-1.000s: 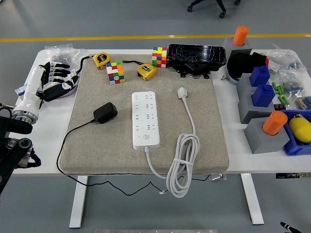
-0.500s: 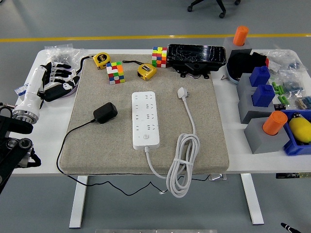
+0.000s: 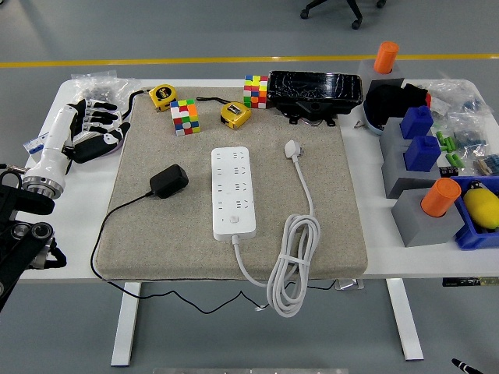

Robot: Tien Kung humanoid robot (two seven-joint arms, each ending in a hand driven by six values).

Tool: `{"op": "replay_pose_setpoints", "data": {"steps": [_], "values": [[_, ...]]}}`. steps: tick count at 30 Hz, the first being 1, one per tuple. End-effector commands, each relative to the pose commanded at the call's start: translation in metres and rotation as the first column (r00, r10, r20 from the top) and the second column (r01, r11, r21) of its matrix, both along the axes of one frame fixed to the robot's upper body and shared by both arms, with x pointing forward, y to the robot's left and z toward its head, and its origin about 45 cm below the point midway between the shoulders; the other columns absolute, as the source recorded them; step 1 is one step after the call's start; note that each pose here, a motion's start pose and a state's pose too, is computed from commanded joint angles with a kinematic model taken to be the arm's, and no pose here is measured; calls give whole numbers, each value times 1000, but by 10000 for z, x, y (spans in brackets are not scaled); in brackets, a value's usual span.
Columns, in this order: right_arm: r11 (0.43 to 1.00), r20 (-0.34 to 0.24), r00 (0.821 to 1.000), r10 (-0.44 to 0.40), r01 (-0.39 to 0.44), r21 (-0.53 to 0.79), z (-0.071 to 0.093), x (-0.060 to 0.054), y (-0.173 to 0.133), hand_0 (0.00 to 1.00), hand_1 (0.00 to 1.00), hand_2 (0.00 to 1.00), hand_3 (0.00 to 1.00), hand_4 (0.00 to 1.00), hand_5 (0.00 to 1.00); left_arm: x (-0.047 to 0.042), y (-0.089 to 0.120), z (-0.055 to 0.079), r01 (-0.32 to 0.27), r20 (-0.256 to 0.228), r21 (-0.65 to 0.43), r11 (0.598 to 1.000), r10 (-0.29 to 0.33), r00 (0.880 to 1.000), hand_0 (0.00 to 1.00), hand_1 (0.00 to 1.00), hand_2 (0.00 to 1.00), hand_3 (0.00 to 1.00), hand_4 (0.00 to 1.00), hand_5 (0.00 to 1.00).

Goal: Put the plug near the board,insert it into the board,press the button,pull the plug out

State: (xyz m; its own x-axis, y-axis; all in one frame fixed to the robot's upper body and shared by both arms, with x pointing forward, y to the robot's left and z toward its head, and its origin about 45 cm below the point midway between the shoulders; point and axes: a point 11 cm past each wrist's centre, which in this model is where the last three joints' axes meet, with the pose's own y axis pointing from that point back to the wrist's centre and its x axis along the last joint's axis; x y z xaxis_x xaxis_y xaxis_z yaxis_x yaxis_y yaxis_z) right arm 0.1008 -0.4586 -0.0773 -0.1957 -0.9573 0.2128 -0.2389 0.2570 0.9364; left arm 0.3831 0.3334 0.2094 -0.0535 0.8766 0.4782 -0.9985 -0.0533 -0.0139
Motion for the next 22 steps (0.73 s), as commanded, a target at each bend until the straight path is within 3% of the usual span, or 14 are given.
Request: {"op": "replay_pose_setpoints", "data": {"steps": [22], "values": [[1000,2,1000,-6,6,2,-3,-10,6,677,686,692,595,933,528,-6,-55,18,15,7,-6,1000,-15,1000,485,603,576,602,800,230]]}}
